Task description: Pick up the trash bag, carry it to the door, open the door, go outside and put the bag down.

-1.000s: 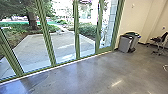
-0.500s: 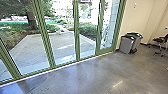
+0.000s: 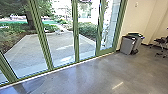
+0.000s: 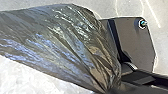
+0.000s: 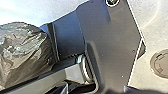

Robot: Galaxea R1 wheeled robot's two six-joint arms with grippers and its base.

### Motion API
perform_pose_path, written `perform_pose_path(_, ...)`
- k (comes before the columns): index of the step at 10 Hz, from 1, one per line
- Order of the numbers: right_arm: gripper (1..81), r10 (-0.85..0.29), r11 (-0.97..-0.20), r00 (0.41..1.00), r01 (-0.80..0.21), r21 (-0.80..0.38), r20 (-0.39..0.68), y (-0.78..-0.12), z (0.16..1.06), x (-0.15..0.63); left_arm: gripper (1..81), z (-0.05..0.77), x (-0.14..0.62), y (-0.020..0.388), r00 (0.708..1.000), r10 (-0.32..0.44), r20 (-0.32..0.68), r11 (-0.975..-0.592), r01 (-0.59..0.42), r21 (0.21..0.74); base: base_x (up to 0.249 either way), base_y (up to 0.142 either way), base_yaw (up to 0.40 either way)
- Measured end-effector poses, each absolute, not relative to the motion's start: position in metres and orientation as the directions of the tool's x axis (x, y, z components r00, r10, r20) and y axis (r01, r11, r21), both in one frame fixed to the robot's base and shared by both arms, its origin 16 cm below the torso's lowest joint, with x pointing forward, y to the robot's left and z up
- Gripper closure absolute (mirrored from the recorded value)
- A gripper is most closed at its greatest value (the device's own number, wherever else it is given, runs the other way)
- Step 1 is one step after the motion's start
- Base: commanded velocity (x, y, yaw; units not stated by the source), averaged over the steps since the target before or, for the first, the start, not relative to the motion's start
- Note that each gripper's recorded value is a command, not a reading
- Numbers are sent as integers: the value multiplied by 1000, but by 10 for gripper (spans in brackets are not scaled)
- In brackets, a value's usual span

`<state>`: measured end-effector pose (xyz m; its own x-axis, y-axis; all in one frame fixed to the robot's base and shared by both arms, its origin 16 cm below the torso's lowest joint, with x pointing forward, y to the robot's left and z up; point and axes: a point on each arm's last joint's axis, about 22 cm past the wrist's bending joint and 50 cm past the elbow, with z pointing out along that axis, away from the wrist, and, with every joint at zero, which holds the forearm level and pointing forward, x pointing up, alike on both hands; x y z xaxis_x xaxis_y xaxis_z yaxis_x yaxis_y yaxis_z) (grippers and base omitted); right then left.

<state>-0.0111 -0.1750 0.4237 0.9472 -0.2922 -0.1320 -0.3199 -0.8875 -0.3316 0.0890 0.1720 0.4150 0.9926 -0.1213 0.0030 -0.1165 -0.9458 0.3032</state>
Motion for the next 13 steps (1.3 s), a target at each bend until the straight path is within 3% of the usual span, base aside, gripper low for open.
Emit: perform_pose_path(13, 10, -292, -889, 947, -319, -328, -130, -178, 423, -11, 811, 415, 86, 168, 992, -123, 0, -944, -117, 308, 192, -74, 0)
